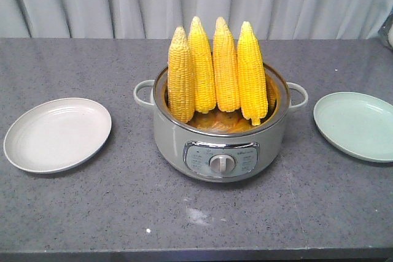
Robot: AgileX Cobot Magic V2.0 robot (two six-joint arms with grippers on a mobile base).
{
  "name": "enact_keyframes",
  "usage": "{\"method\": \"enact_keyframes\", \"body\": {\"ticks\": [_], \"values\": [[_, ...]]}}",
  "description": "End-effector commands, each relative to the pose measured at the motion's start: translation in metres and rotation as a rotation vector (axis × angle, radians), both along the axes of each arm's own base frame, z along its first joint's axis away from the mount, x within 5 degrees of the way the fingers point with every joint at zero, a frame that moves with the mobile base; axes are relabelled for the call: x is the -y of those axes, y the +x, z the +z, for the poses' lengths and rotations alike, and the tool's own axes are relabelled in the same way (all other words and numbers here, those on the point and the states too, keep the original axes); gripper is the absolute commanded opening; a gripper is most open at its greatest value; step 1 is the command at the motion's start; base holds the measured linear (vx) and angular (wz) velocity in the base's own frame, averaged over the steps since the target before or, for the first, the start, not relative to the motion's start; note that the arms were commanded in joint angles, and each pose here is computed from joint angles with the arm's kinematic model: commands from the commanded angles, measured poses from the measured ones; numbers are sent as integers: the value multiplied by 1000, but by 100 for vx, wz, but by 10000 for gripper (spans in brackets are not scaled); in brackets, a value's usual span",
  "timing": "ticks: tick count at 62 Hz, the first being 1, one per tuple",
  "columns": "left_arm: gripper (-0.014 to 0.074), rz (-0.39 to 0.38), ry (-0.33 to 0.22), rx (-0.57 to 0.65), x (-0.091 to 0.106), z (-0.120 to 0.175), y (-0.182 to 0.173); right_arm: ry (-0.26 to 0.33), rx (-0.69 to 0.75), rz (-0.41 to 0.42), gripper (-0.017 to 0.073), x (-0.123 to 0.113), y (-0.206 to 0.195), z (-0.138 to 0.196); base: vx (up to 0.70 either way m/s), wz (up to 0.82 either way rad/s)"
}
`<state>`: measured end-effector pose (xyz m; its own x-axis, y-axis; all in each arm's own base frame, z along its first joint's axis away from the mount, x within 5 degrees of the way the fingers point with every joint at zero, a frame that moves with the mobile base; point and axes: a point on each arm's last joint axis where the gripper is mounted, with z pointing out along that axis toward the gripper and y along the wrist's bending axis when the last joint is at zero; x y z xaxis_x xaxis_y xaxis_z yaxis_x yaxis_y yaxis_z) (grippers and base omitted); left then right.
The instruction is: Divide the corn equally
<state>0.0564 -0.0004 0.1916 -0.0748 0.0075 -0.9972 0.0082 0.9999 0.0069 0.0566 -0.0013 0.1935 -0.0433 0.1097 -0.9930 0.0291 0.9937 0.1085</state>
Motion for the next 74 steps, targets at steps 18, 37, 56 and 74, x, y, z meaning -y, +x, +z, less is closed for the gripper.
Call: {"method": "enact_keyframes", "body": {"ticks": [18, 37, 56, 74], "values": [[-6, 1, -7, 75, 0, 3, 0, -19, 69, -6, -6, 0, 0, 4, 0, 0], [-6, 1, -7, 75, 0, 3, 0, -19, 69, -6, -6, 0, 0, 4, 0, 0], [-6, 1, -7, 75, 0, 3, 0, -19, 70, -6, -6, 0, 0, 4, 0, 0], [-6, 1, -7, 75, 0, 3, 0, -19, 70, -6, -6, 0, 0, 4, 0, 0]]}}
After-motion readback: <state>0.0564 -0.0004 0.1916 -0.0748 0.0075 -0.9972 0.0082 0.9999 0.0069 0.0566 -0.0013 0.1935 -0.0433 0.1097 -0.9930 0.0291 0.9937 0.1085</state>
